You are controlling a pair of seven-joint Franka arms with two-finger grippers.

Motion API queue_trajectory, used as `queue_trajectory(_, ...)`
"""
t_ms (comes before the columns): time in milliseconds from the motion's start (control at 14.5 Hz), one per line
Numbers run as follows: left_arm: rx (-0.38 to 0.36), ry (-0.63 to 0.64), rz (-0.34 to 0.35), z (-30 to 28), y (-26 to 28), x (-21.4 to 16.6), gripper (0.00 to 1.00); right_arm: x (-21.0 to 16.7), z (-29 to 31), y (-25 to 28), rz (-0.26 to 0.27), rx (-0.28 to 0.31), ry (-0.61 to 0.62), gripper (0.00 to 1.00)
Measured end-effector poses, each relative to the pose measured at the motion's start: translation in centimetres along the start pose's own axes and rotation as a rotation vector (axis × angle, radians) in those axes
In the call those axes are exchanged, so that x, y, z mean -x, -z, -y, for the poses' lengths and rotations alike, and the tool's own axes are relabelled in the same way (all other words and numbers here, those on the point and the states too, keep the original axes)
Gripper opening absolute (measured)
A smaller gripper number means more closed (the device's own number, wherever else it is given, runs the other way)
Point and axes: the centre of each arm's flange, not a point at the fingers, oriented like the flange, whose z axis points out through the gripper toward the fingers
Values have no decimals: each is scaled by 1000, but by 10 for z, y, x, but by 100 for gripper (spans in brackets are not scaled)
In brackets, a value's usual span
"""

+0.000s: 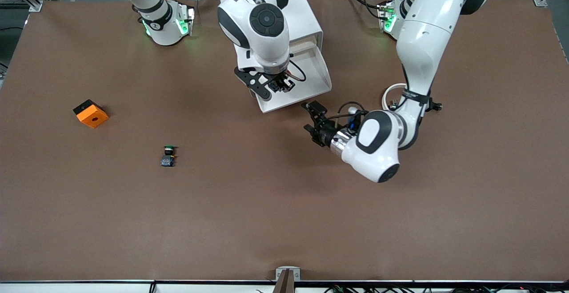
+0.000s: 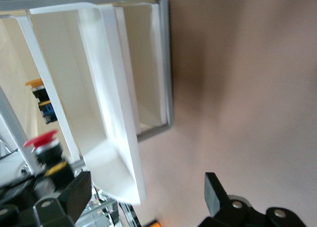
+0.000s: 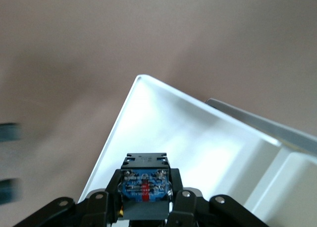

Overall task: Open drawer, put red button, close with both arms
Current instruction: 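Lower the button into the drawer while the left gripper draws back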

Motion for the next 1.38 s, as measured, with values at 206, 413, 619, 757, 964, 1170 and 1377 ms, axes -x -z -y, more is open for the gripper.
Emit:
queue_trajectory(206,86,-80,37,-13,53,-15,100,-1,4,-17,-3,16,-94,41)
queue_trajectory(413,162,-192,38,-20,90,-30,100,-3,7,-31,-7,37,-170,41)
queue_trajectory(619,270,-359,-39,-15,128,-43,100,0,8,-38,-8,49,-177,42)
queue_trajectory(757,340,-425,-65,-7,152,-45,100,2,8,-42,-9,55,-175,44)
queue_trajectory(964,428,-533,-168,0,176,-53,100,7,9,-52,-11,67,-168,51)
queue_trajectory(1170,456,-764,-304,9,189,-56,100,9,9,-53,-12,68,-165,81)
queue_trajectory(1377,470,-938,-468,29,203,-56,100,6,13,-35,-11,45,-170,100)
